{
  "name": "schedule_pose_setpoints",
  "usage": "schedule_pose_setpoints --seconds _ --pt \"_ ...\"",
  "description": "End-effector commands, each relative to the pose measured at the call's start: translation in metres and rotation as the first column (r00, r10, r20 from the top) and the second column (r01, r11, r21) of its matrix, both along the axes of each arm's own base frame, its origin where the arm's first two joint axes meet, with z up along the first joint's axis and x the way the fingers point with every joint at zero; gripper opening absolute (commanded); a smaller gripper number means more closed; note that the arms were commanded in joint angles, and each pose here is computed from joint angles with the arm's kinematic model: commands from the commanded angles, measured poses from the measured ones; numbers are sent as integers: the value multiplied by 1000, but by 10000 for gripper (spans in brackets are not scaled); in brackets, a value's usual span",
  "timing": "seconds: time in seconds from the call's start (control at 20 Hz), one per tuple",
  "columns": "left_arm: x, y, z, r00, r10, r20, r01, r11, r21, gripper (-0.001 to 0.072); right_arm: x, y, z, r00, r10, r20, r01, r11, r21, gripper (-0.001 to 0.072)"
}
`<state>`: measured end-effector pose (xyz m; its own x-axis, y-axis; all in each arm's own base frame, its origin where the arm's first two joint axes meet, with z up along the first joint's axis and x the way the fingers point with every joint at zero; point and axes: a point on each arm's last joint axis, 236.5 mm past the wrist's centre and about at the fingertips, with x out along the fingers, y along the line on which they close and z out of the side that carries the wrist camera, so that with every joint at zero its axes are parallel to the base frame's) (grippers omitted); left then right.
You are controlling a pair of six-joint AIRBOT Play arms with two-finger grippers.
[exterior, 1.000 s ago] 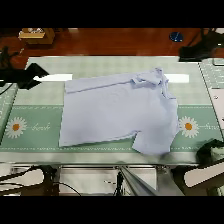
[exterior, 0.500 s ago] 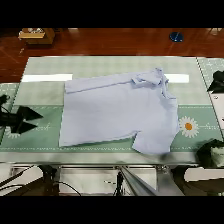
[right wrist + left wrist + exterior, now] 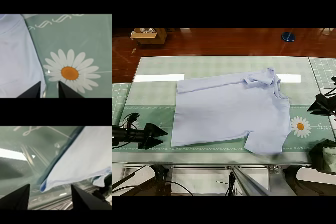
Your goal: Fold the shirts.
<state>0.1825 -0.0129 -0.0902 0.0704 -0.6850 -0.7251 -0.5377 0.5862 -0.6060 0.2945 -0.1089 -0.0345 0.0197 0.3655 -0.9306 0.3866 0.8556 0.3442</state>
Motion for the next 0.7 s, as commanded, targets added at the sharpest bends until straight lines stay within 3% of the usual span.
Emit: schedule_pose_setpoints --seconds 0.0,0.3,0.45,0.5,0.55,0.6,0.65 --pt "-1 -9 -6 999 -46 -3 46 999 11 584 -3 6 -9 1000 -3 13 3 1000 15 297" --pt "-8 -54 -31 972 -215 -96 215 976 -9 590 -3 11 -6 1000 -5 17 4 999 35 297" --pt "0 -76 -42 971 -215 -108 212 976 -40 580 -2 10 0 999 -4 37 3 1000 20 297" --pt "1 -73 -46 969 -217 -114 217 976 -17 405 -1 9 3 999 -4 49 3 1000 13 298" --pt "2 -71 -46 970 -215 -111 215 977 -14 133 0 8 5 998 -4 57 3 1000 6 298" --pt "2 -72 -44 969 -228 -96 227 974 -21 22 0 8 8 998 -2 64 2 1000 1 303" --pt "1 -73 -43 967 -238 -92 237 971 -26 23 -1 8 9 998 2 66 -2 1000 -4 346"
